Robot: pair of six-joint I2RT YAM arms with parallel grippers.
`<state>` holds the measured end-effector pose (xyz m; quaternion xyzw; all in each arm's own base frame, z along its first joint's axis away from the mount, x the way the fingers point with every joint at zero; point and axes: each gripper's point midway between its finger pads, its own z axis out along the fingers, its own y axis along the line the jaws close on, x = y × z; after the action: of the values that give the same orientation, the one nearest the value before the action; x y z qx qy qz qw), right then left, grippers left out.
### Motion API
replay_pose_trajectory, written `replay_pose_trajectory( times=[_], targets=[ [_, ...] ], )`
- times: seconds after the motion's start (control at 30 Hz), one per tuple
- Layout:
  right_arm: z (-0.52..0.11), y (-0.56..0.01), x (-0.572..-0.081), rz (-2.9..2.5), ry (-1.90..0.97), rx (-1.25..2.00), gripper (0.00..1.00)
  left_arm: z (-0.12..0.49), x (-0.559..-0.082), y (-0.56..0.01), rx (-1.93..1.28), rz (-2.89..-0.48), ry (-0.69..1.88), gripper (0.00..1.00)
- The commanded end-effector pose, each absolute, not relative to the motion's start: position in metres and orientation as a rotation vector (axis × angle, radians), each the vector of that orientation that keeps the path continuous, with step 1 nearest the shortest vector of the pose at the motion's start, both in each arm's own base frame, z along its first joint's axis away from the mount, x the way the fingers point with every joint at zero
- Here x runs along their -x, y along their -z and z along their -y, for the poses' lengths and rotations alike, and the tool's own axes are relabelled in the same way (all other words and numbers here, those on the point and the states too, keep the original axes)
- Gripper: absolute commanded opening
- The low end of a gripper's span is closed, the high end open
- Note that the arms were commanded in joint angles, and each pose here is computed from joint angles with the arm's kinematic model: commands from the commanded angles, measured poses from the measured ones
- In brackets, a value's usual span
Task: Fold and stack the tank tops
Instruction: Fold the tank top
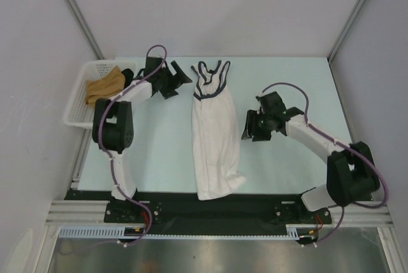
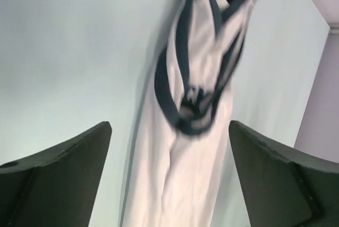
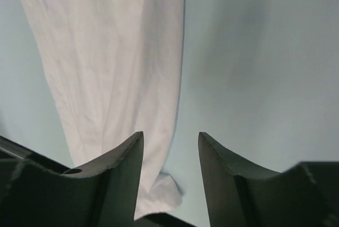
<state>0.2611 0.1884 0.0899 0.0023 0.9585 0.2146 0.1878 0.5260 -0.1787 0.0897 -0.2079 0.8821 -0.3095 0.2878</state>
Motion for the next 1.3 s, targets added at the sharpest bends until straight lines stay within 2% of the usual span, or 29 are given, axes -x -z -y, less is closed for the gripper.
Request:
replay_pose_trajectory(
  times=[0.0,0.03,0.07,0.13,0.2,0.23,0.3,0.37,0.6,0.7,0.83,0.9,0.93,0.97,1.0,1.03,1.07,1.27],
  targets=[
    [-0.204,-0.112,-0.323,-2.538,-0.717,0.159,0.50,0.186,-0.478,-0.157,0.374,-2.232,0.859,0.97],
    [-0.211,-0.097,-0.331,-2.581,-0.760,0.164,0.47,0.187,-0.467,-0.159,0.362,-2.227,0.865,0.95],
    [-0.212,-0.104,-0.350,-2.551,-0.785,0.150,0.46,0.190,-0.445,-0.153,0.342,-2.238,0.868,0.92],
    [-0.216,-0.085,-0.366,-2.595,-0.814,0.117,0.46,0.192,-0.425,-0.146,0.331,-2.259,0.865,0.82],
    [-0.217,-0.088,-0.391,-2.575,-0.839,0.084,0.47,0.200,-0.404,-0.131,0.305,-2.293,0.881,0.77],
    [-0.218,-0.069,-0.395,-2.620,-0.856,0.065,0.48,0.199,-0.395,-0.119,0.308,-2.322,0.867,0.76],
    [-0.221,-0.077,-0.420,-2.591,-0.889,0.079,0.54,0.202,-0.391,-0.106,0.304,-2.347,0.852,0.72],
    [-0.220,-0.053,-0.428,-2.659,-0.881,0.063,0.57,0.203,-0.391,-0.097,0.305,-2.369,0.855,0.70],
    [-0.224,-0.019,-0.457,-2.698,-0.938,0.019,0.53,0.213,-0.409,-0.065,0.303,-2.437,0.842,0.55],
    [-0.223,-0.012,-0.466,-2.689,-0.953,-0.007,0.47,0.219,-0.420,-0.059,0.290,-2.458,0.839,0.51],
    [-0.222,-0.009,-0.477,-2.662,-0.991,-0.035,0.31,0.224,-0.432,-0.040,0.304,-2.496,0.831,0.47],
    [-0.224,-0.010,-0.479,-2.653,-1.010,-0.030,0.23,0.226,-0.437,-0.037,0.305,-2.503,0.832,0.40],
    [-0.224,-0.009,-0.480,-2.655,-1.010,-0.037,0.11,0.228,-0.445,-0.042,0.291,-2.488,0.837,0.36],
    [-0.223,-0.008,-0.481,-2.657,-1.009,-0.046,0.03,0.227,-0.445,-0.033,0.298,-2.517,0.819,0.26],
    [-0.220,-0.007,-0.484,-2.651,-0.987,-0.060,0.00,0.227,-0.448,-0.032,0.290,-2.520,0.808,0.21],
    [-0.218,-0.009,-0.486,-2.645,-0.968,-0.079,0.00,0.228,-0.458,-0.038,0.283,-2.503,0.802,0.14],
    [-0.212,-0.007,-0.488,-2.641,-0.951,-0.125,0.00,0.224,-0.460,-0.029,0.299,-2.529,0.760,0.00],
    [-0.183,-0.021,-0.499,-2.530,-0.951,-0.277,0.00,0.231,-0.503,-0.038,0.258,-2.499,0.738,0.00]
  ],
)
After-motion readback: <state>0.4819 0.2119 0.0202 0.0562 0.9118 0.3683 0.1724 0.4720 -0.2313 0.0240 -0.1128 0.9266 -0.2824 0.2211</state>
